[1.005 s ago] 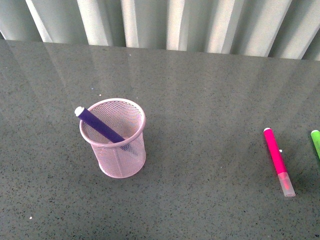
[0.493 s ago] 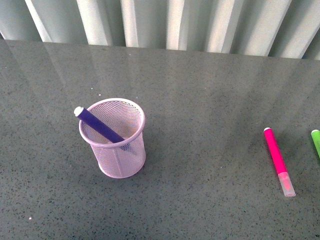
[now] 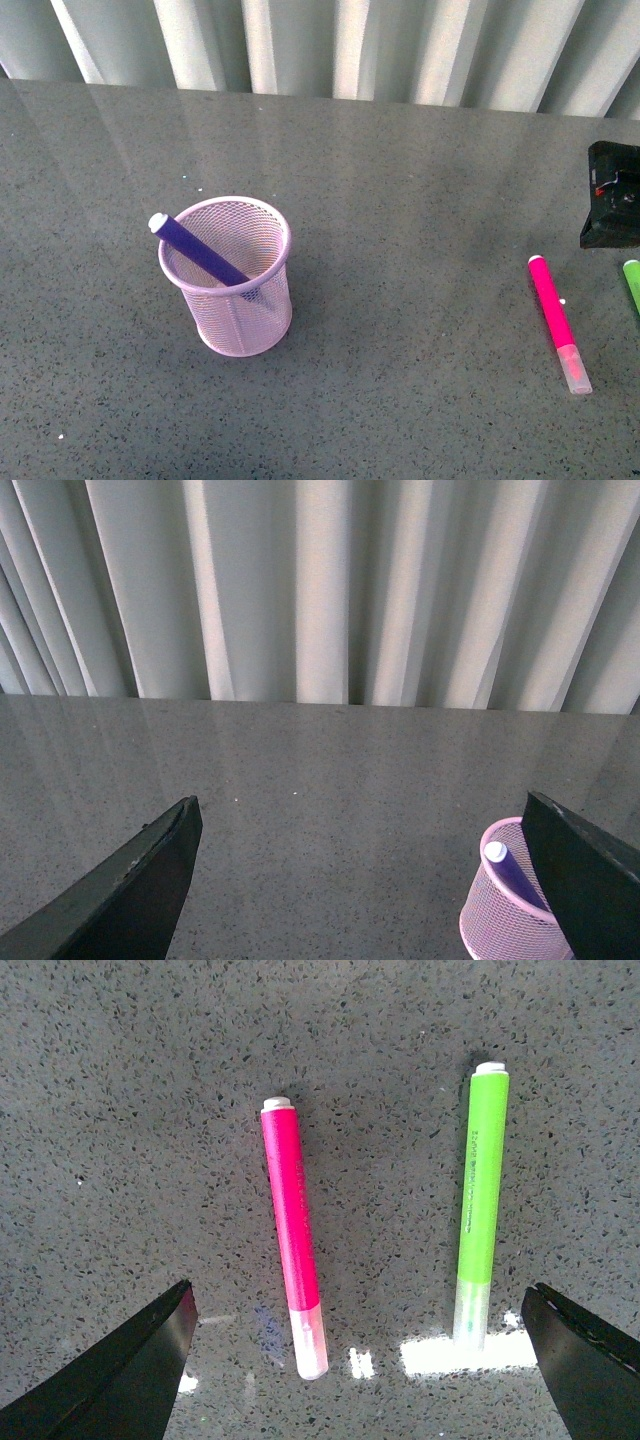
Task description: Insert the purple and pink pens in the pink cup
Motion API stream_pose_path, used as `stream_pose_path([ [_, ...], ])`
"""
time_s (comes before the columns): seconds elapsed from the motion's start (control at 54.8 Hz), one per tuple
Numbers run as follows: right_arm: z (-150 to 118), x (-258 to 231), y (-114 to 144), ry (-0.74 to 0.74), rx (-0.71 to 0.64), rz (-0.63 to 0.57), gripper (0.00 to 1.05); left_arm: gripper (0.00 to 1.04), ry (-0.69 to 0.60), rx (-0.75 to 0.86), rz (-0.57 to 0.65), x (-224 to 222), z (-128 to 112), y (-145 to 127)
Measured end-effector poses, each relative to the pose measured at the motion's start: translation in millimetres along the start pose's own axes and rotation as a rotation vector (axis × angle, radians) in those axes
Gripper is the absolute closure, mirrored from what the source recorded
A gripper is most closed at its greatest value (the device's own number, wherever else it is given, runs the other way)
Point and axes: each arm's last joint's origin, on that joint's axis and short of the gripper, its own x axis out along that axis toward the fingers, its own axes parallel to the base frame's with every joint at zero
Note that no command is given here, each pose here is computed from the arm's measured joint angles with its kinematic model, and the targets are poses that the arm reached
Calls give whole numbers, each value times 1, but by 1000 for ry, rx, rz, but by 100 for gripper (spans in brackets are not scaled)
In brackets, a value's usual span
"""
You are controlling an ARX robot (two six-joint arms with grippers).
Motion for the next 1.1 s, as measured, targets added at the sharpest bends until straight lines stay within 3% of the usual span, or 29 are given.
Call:
stream_pose_path([
  [0.511, 4, 51, 24, 69, -12, 14, 7, 7, 0, 0, 0, 0, 0, 0],
  [1.096, 9, 73, 19, 80, 69, 23, 7, 7, 0, 0, 0, 0, 0, 0],
])
